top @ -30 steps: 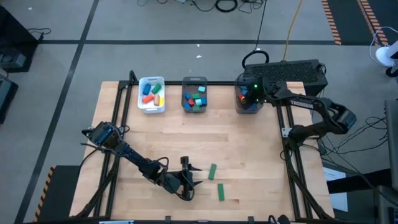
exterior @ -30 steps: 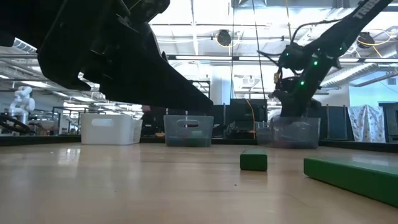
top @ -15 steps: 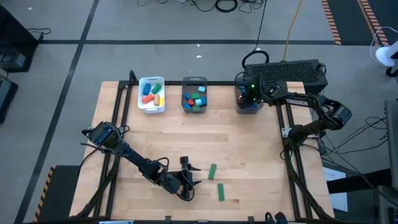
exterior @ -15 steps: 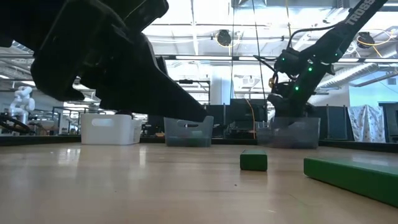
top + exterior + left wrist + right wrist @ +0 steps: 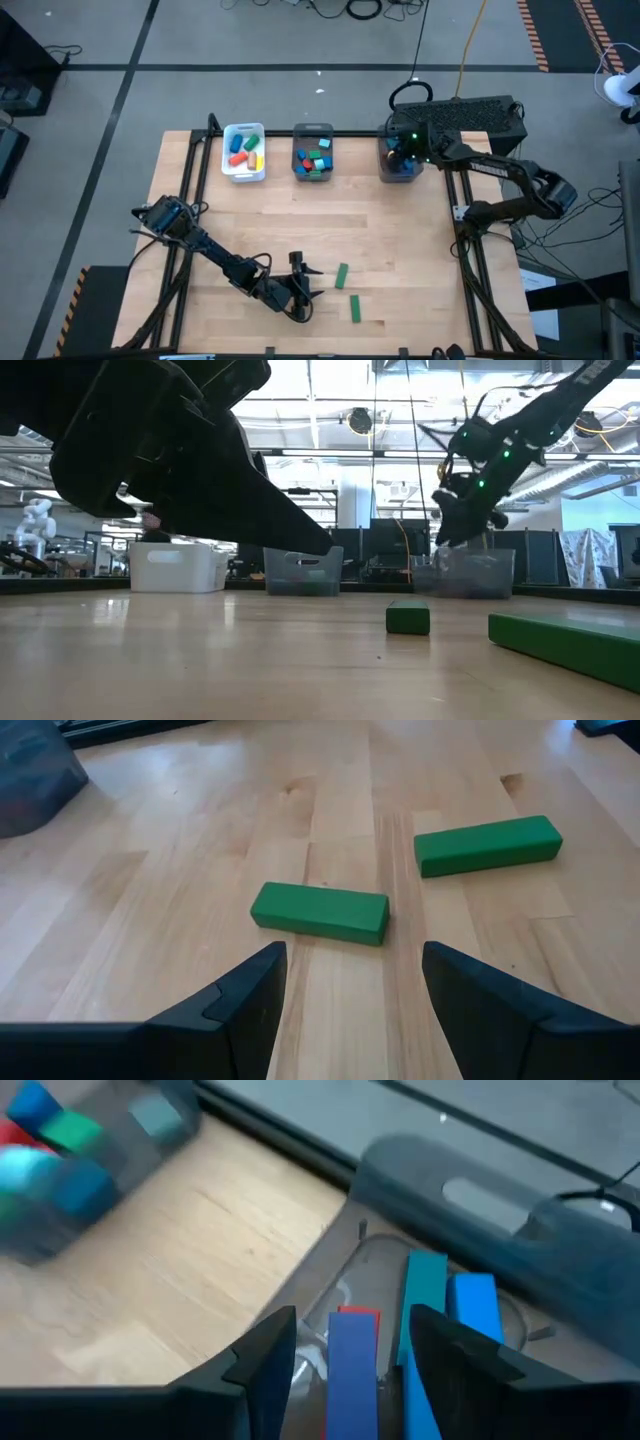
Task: Sort blocks by size
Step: Put the green rectangular block into the right black bin
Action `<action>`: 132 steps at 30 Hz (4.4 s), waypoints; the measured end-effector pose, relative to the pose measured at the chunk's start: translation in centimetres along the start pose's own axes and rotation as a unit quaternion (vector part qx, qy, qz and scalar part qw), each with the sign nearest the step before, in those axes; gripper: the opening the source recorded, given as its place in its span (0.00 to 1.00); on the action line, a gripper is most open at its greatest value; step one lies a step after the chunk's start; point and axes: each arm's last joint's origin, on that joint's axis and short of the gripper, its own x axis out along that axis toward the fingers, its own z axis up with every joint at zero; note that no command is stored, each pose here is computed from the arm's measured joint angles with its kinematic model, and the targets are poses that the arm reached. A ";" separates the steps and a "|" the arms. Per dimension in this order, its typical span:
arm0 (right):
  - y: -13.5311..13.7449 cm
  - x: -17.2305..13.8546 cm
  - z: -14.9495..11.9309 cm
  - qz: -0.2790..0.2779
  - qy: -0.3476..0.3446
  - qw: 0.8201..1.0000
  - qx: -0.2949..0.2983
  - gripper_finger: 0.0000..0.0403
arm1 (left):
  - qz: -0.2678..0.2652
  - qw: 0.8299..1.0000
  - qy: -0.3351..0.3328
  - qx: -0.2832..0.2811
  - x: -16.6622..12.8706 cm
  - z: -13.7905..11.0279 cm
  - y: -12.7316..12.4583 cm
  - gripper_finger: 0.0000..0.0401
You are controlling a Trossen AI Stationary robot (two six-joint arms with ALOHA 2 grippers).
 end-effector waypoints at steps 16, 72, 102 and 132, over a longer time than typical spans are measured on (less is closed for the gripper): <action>4.3 -5.7 0.2 0.132 -0.061 0.987 -0.061 0.45 | 0.003 1.000 0.000 -0.002 0.1 0.0 0.2 0.59; 26.6 -4.2 -12.3 0.482 -0.033 0.751 -0.451 0.45 | 0.014 1.000 0.012 0.001 0.5 -0.1 0.9 0.59; 29.5 -2.1 -14.2 0.443 0.076 0.674 -0.587 0.45 | 0.017 1.000 0.020 0.003 0.6 -0.3 1.0 0.59; 28.3 -3.0 -8.4 0.364 0.131 0.800 -0.458 0.21 | 0.019 0.999 0.028 -0.004 0.6 -0.4 1.1 0.59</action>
